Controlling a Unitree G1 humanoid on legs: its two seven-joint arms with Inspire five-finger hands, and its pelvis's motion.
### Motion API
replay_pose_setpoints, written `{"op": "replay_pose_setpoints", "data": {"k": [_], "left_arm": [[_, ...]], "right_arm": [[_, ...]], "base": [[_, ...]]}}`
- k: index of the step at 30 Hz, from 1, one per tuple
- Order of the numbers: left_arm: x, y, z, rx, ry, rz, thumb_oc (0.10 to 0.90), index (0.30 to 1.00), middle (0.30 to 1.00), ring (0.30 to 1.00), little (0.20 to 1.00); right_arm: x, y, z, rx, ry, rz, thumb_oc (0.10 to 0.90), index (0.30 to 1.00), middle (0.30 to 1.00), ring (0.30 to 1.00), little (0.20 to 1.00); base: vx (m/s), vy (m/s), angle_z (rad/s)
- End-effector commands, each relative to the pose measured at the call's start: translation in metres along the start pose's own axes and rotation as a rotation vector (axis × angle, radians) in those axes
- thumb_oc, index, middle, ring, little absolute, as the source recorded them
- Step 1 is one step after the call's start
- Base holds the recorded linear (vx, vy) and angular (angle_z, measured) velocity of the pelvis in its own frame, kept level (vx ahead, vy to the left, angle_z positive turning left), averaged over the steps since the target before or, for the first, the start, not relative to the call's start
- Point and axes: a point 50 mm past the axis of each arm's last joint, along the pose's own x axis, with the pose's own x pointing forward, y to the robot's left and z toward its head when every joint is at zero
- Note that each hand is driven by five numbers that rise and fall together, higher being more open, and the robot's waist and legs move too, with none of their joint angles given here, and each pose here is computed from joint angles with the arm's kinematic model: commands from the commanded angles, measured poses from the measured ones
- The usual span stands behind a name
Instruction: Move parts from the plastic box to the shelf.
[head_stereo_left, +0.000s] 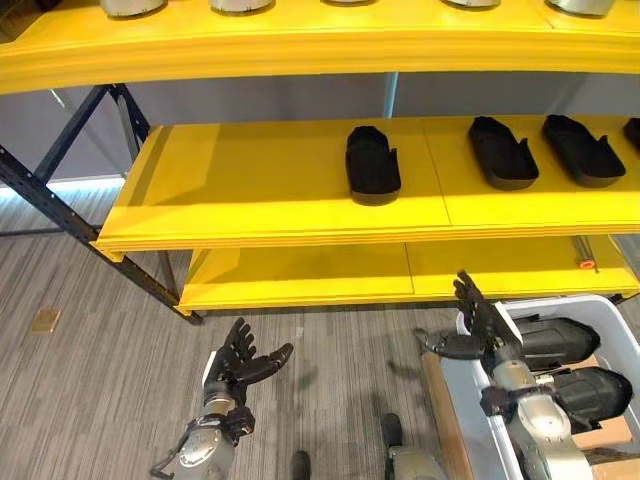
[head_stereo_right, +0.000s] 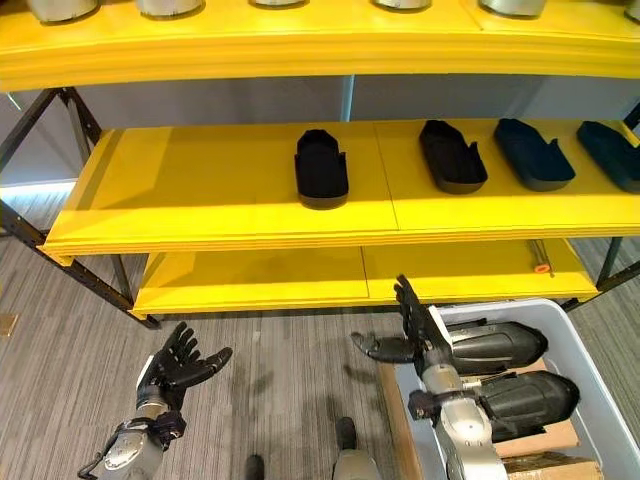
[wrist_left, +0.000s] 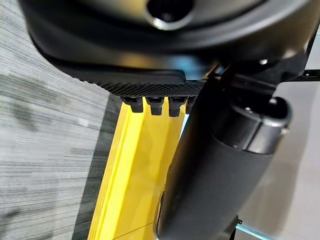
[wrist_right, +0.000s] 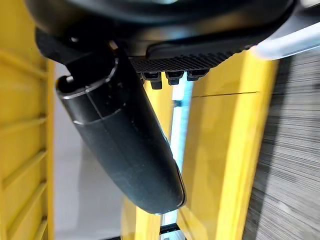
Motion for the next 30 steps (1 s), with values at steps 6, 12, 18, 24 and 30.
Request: {"op": "replay_pose_setpoints", "data": {"k": [6,12,18,24,30], "left_arm": [[0.009,0.009,0.045,0.096,-0.215,0.015,0.900,1.000,1.000,1.000,1.000],[0.017,-0.003,0.049,0.142,-0.228,-0.045,0.900,1.000,1.000,1.000,1.000],[0.021,-0.011,0.053,0.153,-0.241,-0.063,0.900,1.000,1.000,1.000,1.000],[0.014,-0.005,0.053,0.081,-0.235,-0.025,0.900,1.000,1.000,1.000,1.000],[0.003,0.011,0.038,0.000,-0.195,0.072,0.900,1.000,1.000,1.000,1.000]], "right_arm": [[0.017,0.005,0.050,0.165,-0.296,0.014,0.900,1.000,1.000,1.000,1.000],[0.008,-0.001,0.040,0.222,-0.280,-0.047,0.900,1.000,1.000,1.000,1.000],[0.020,0.011,0.046,0.243,-0.302,-0.016,0.900,1.000,1.000,1.000,1.000],[0.033,0.034,0.049,0.282,-0.286,0.062,0.900,1.000,1.000,1.000,1.000],[0.030,0.039,0.044,0.309,-0.254,0.094,0.900,1.000,1.000,1.000,1.000]], "base": [[-0.09,0.143,-0.08],[-0.10,0.231,0.12],[-0.14,0.175,-0.63],[-0.12,0.040,-1.03],[-0.03,-0.232,-1.49]]}}
